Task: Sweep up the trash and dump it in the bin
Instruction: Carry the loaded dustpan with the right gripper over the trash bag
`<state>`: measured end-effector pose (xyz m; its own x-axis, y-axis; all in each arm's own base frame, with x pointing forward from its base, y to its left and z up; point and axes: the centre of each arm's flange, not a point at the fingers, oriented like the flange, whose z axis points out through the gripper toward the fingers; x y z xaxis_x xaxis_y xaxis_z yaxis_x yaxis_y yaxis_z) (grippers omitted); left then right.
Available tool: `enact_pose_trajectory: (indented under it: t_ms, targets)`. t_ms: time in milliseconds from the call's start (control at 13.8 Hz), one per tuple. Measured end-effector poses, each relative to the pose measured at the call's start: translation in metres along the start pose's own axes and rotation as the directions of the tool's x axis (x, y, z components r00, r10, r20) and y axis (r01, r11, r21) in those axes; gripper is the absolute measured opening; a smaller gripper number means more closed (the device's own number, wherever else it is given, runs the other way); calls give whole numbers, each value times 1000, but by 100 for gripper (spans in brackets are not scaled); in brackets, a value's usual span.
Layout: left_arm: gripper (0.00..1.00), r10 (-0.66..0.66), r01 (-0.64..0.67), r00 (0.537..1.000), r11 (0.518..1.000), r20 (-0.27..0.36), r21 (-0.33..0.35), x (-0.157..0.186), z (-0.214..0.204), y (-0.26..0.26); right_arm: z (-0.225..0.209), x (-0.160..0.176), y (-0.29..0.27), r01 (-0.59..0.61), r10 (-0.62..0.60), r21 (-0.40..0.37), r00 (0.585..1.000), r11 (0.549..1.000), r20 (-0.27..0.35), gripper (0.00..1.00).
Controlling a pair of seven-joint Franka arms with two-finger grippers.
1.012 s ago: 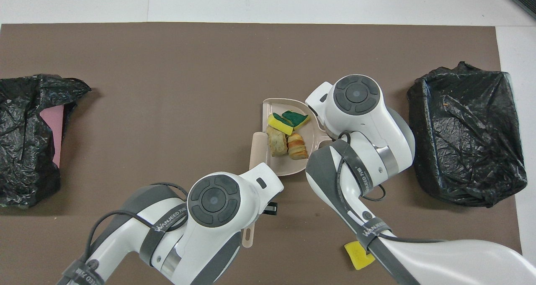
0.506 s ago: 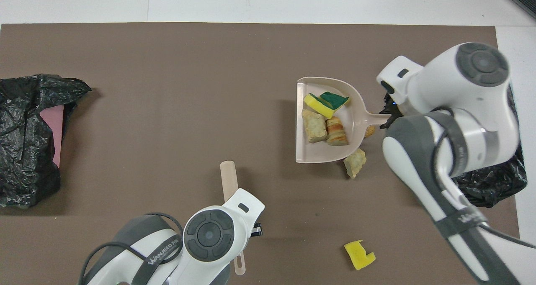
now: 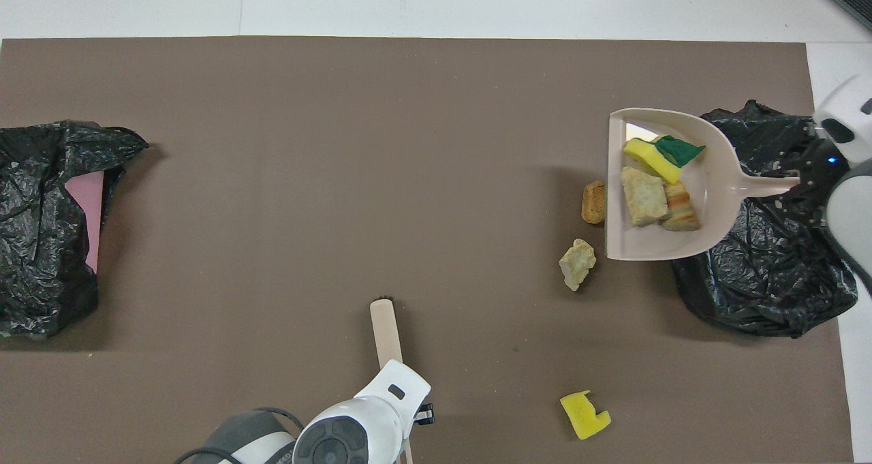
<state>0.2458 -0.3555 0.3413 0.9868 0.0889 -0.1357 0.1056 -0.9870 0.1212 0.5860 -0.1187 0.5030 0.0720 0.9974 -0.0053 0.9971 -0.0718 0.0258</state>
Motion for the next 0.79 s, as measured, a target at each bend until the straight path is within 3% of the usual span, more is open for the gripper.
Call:
enact_pose_trajectory:
  t_ms: [145, 361, 578, 795]
  targets:
    - [32, 6, -6, 1000, 1000, -4, -6, -4, 3, 1, -2, -42, -6, 3, -3, -4, 1000, 1000, 22, 32]
    - [67, -6, 6, 1000, 1000, -14, -30, 5, -9, 7, -5, -65, -7, 32, -30, -12, 989, 999, 144, 32]
    - [99, -69, 66, 997, 995, -42, -71, 44, -34, 2, -5, -70, -5, 64, -61, -5, 961, 998, 271, 32]
    - [100, -105, 98, 990, 992, -97, -78, 89, -56, -20, -3, -77, -6, 40, -37, -1, 925, 999, 379, 32]
